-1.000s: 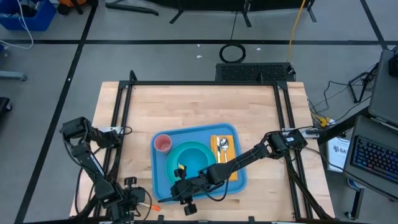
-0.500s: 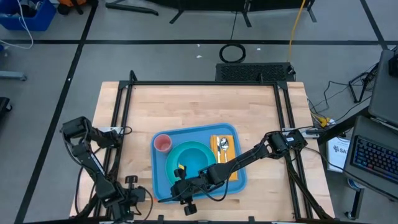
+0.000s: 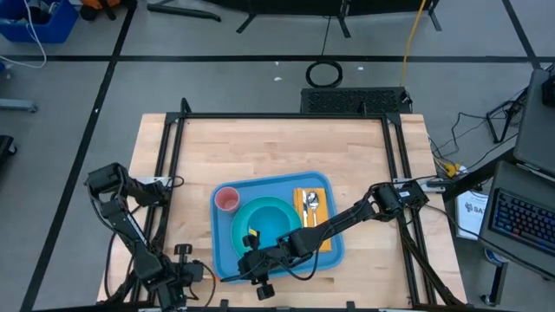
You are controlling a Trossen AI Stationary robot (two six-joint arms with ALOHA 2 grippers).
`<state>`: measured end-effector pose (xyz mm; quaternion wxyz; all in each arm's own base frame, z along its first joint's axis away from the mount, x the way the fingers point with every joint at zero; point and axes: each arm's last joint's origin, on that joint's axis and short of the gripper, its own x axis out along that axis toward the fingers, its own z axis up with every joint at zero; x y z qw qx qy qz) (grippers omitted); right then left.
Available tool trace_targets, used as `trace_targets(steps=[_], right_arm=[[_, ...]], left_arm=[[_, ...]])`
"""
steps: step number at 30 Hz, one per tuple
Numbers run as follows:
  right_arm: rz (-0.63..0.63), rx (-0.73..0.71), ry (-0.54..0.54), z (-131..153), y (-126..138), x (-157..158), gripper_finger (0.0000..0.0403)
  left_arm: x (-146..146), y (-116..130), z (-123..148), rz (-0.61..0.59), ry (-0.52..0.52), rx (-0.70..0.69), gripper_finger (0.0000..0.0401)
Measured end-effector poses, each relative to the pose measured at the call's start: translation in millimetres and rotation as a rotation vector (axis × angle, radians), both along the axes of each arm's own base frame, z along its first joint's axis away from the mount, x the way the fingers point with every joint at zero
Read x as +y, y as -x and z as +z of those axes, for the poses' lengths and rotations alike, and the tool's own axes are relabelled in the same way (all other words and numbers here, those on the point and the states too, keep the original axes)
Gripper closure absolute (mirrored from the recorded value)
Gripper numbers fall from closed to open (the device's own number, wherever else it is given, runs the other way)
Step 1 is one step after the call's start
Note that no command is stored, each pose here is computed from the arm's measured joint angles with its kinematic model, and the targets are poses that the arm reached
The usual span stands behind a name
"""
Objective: Set up tray
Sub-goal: Put the orange fork on the yellow napkin to the right of the orange spoon
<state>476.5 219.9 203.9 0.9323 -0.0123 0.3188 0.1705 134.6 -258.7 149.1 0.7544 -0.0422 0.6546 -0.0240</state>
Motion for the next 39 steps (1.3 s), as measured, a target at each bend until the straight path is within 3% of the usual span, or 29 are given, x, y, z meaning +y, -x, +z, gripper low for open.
trace_targets(steps=[13,21,31,39], right_arm=[[0.000,0.000,0.000,0.2,0.0,0.0,0.0298],[-0.001,0.000,-0.001,0.2,0.0,-0.2,0.0298],[-0.010,0.005,-0.011,0.1,0.0,-0.2,0.0298],[-0.057,0.064,-0.045,-13.3,2.5,-6.1,0.0298]], left_arm=[[-3.1,-5.7,48.9,-0.048,-0.165,0.010,0.0392],[1.4,-4.8,52.0,-0.056,-0.198,0.060,0.0393],[-0.2,-1.1,52.8,-0.039,-0.130,0.180,0.0393],[6.1,0.8,59.7,-0.051,-0.227,0.179,0.0393]])
